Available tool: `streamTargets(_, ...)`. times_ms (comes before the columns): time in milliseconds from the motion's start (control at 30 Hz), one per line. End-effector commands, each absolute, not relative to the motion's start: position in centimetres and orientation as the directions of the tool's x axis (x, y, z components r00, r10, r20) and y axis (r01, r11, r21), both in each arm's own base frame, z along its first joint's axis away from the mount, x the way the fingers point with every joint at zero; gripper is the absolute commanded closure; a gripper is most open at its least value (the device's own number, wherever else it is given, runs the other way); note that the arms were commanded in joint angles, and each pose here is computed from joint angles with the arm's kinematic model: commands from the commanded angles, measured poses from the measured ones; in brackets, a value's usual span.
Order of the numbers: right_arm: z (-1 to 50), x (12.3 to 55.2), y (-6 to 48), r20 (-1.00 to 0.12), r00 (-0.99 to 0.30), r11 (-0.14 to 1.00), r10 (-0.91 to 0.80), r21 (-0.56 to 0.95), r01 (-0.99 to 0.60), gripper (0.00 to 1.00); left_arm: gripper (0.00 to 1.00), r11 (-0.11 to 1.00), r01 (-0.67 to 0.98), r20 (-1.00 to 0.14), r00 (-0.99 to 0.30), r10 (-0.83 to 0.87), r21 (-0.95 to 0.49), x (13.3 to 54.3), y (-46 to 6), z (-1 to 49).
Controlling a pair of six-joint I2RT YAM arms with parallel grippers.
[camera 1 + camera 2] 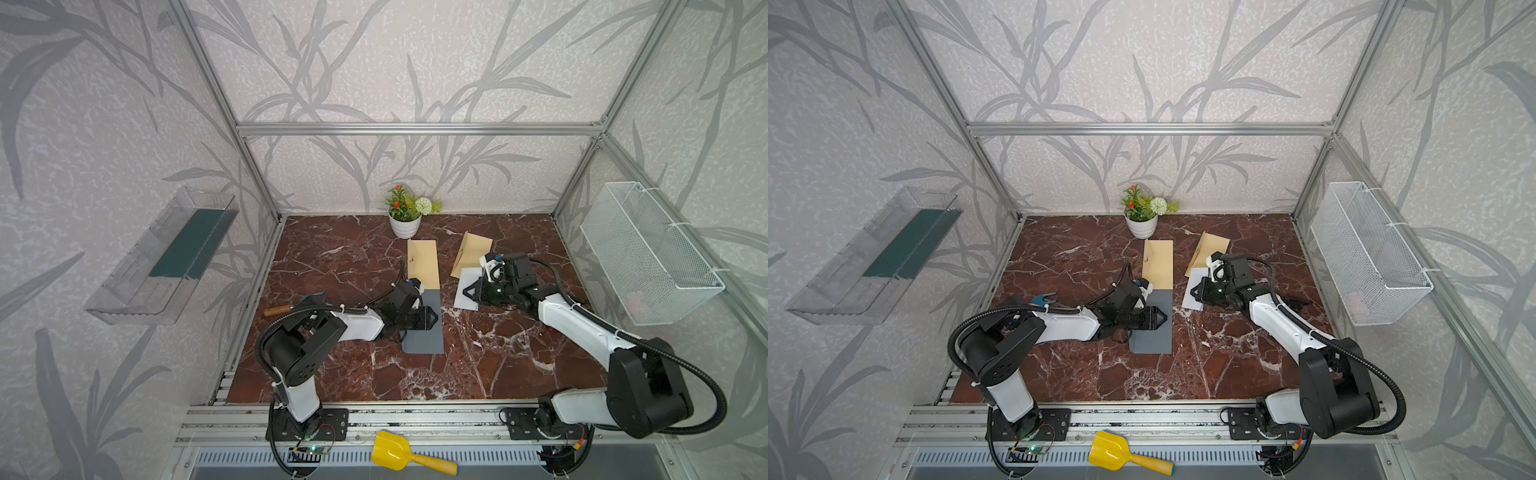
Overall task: Fold the letter paper in half and place it into the envelope
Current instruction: Move the envelope to the center of the board, then pick up the envelope from the center of the board.
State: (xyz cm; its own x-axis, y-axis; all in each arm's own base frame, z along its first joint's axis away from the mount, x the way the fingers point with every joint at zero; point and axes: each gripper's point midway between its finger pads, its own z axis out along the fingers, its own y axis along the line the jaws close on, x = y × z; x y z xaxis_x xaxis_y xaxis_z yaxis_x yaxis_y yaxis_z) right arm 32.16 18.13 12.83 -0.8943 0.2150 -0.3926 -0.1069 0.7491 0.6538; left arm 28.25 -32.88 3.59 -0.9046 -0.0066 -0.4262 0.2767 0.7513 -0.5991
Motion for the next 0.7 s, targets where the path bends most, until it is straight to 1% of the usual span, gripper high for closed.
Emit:
streamTargets(0,13.4,31.9,17.9,-0.411,-0.885,0.755,0.218,0.646,-0.114,1.00,0.49,0.767,0.290,-0.394,-0.918,0.053,-0.573,27.0,-32.7,4.6)
streamTargets(67,13.5,31.9,17.9,-0.412,-0.885,0.756,0.217,0.644,-0.115,1.00,0.48,0.776,0.309,-0.433,-0.900,0.052,-0.550,27.3,-32.2,6.8)
streamTargets(167,13.4,31.9,17.9,-0.411,-0.886,0.754,0.215,0.646,-0.117,1.00,0.47,0.836,0.287,-0.480,-0.877,0.032,-0.468,27.6,-29.7,9.2)
streamTargets(267,13.1,31.9,18.0,-0.406,-0.889,0.753,0.212,0.648,-0.117,0.99,0.46,0.902,0.218,-0.500,-0.866,0.004,-0.371,27.1,-26.0,9.8)
streamTargets(333,13.1,32.0,18.1,-0.407,-0.889,0.750,0.210,0.650,-0.120,0.99,0.45,0.927,0.165,-0.502,-0.864,-0.029,-0.338,26.7,-23.9,9.6)
streamTargets(467,13.0,32.2,18.2,-0.403,-0.891,0.747,0.210,0.654,-0.120,0.99,0.48,0.938,0.039,-0.452,-0.883,-0.129,-0.344,25.8,-21.0,7.6)
streamTargets(567,13.0,32.3,18.3,-0.401,-0.891,0.744,0.211,0.657,-0.119,0.99,0.50,0.921,-0.003,-0.431,-0.883,-0.185,-0.389,25.5,-20.6,6.7)
streamTargets(667,13.0,32.4,18.4,-0.400,-0.892,0.743,0.211,0.658,-0.120,0.99,0.53,0.914,-0.034,-0.399,-0.892,-0.210,-0.405,25.3,-20.6,5.5)
